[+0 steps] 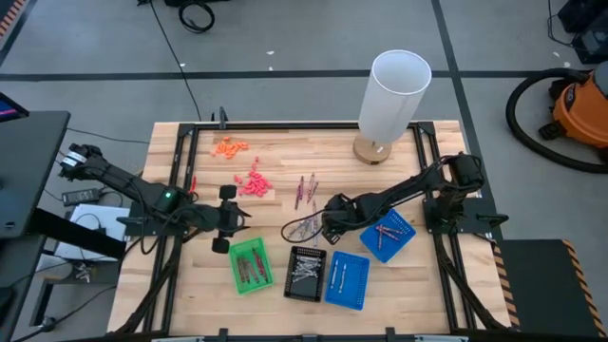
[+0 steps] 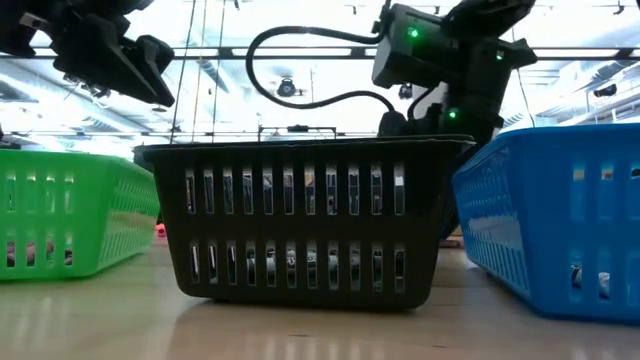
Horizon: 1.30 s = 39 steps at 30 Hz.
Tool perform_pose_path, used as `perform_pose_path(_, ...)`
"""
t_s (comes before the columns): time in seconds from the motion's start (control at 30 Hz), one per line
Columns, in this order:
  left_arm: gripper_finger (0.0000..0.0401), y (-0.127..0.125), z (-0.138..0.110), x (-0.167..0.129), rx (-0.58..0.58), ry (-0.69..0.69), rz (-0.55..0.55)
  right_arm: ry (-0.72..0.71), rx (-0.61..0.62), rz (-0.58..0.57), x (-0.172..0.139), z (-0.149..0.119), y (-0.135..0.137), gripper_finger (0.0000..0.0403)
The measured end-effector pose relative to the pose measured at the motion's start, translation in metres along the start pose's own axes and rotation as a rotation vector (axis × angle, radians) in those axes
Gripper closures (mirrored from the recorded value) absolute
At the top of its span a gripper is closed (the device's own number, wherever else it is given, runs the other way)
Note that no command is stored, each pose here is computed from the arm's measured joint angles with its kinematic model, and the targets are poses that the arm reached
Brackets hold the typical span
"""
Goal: Sort crayons
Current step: Put the pink crayon into the right blue basket
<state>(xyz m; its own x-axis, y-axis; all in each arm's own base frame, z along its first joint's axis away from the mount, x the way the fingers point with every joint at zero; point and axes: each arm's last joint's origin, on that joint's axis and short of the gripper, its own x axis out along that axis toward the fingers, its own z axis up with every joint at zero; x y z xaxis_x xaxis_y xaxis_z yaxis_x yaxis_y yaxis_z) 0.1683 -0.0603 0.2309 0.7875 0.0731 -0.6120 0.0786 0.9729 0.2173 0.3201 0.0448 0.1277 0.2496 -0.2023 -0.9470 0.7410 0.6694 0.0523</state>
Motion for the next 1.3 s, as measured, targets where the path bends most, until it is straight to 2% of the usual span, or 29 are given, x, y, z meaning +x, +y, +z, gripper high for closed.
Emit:
perform_pose_path(0.3, 0.0251, 0.000, 0.000, 0.000, 0.000, 0.001, -0.002, 0.004, -0.050, -0.009, 0.002, -0.002, -0.002, 0.0301)
perform_pose_path(0.67, 0.0251, 0.000, 0.000, 0.000, 0.004, 0.001, -0.002, -0.023, -0.188, 0.008, 0.003, 0.000, 0.000, 0.0373)
perform_pose_path(0.83, 0.0251, 0.000, 0.000, 0.000, 0.005, 0.001, -0.002, -0.025, -0.215, 0.006, 0.000, 0.003, 0.003, 0.0375)
perform_pose_path(1.07, 0.0251, 0.000, 0.000, 0.000, 0.010, 0.002, -0.002, -0.029, -0.299, -0.008, -0.026, 0.015, 0.015, 0.0367)
perform_pose_path(1.3, 0.0251, 0.000, 0.000, 0.000, 0.005, 0.003, -0.002, 0.014, -0.371, 0.011, -0.067, 0.010, 0.014, 0.0366)
